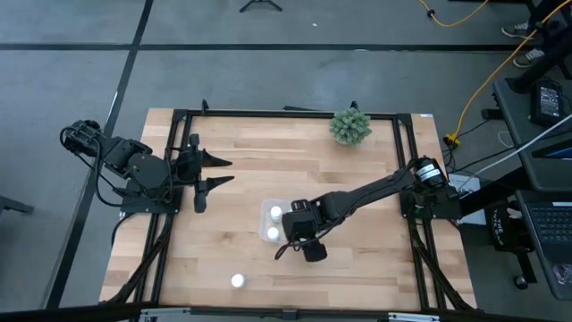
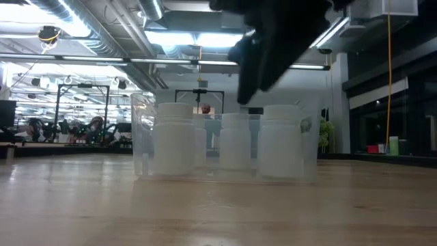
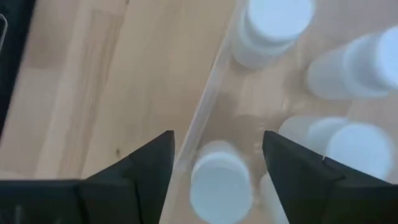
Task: Pick and place pill bottles into a basket
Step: Put the white pill bottle into the transparent bin
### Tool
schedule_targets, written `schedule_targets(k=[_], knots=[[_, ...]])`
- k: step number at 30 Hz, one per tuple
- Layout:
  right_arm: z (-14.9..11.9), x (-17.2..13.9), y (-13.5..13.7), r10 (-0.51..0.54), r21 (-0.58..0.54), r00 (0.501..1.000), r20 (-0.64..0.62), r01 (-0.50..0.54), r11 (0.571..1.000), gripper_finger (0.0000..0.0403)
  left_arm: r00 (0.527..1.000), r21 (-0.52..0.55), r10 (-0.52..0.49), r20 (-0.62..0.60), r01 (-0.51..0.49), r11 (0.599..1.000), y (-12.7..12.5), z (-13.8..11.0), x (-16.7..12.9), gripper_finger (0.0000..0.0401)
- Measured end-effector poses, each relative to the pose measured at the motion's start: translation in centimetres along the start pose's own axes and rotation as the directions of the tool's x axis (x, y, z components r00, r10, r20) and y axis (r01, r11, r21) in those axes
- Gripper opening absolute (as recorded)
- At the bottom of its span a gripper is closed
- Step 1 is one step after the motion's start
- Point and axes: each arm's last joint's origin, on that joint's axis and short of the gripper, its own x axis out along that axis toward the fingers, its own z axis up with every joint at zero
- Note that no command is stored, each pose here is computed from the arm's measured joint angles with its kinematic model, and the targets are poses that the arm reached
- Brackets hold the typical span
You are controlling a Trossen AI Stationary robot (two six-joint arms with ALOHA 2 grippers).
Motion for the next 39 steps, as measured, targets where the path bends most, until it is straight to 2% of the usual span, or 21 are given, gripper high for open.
schedule_targets(k=[5,10,15,18,20,22,25,28,30,33,36,39], knots=[[1.4,-2.1,-0.2,-0.065,-0.043,0.998,0.021,0.066,0.997,0.0265,1.0,-0.002,-0.001,0.0,0.001,1.0,0.0,0.0,0.0,0.016],[3.6,-5.9,-0.3,-0.192,-0.128,0.978,0.08,0.201,0.971,0.0267,1.0,-0.022,-0.024,-0.006,0.024,0.999,-0.1,0.0,0.0,0.0159],[4.9,-12.2,-0.4,-0.332,-0.144,0.935,0.126,0.349,0.926,0.0258,0.994,-0.067,-0.1,-0.032,0.098,0.993,-0.6,-0.2,0.2,0.0159],[3.9,-17.4,-0.4,-0.422,-0.09,0.893,0.154,0.438,0.894,0.0252,0.98,-0.103,-0.188,-0.073,0.18,0.978,-1.5,-0.5,0.5,0.0161],[2.2,-21.0,-0.5,-0.481,-0.03,0.86,0.17,0.493,0.87,0.0249,0.95,-0.121,-0.276,-0.149,0.259,0.958,-2.3,-1.0,1.1,0.0166],[0.1,-24.5,-0.5,-0.517,0.045,0.832,0.202,0.519,0.853,0.0246,0.917,-0.131,-0.305,-0.256,0.279,0.951,-3.1,-2.0,1.9,0.0171],[-4.1,-28.9,-0.4,-0.546,0.148,0.795,0.265,0.526,0.838,0.0243,0.857,-0.145,-0.294,-0.424,0.256,0.956,-3.9,-3.7,2.9,0.018],[-9.2,-32.1,-0.4,-0.559,0.237,0.757,0.338,0.506,0.829,0.0242,0.791,-0.159,-0.232,-0.567,0.171,0.972,-4.5,-5.3,4.0,0.0186],[-12.7,-33.4,-0.5,-0.564,0.301,0.72,0.405,0.478,0.825,0.0242,0.739,-0.181,-0.203,-0.642,0.112,0.977,-4.9,-6.2,4.5,0.0191],[-17.4,-34.2,-0.6,-0.561,0.386,0.632,0.534,0.408,0.827,0.0242,0.662,-0.205,-0.172,-0.729,0.029,0.978,-5.5,-7.3,5.2,0.0199],[-20.8,-34.0,-0.8,-0.552,0.435,0.531,0.642,0.341,0.833,0.0242,0.623,-0.246,-0.16,-0.766,-0.053,0.968,-6.1,-8.0,5.9,0.0209],[-23.0,-32.5,-0.9,-0.547,0.424,0.492,0.677,0.346,0.837,0.0242,0.589,-0.288,-0.169,-0.79,-0.113,0.951,-6.9,-8.5,6.2,0.0222]])
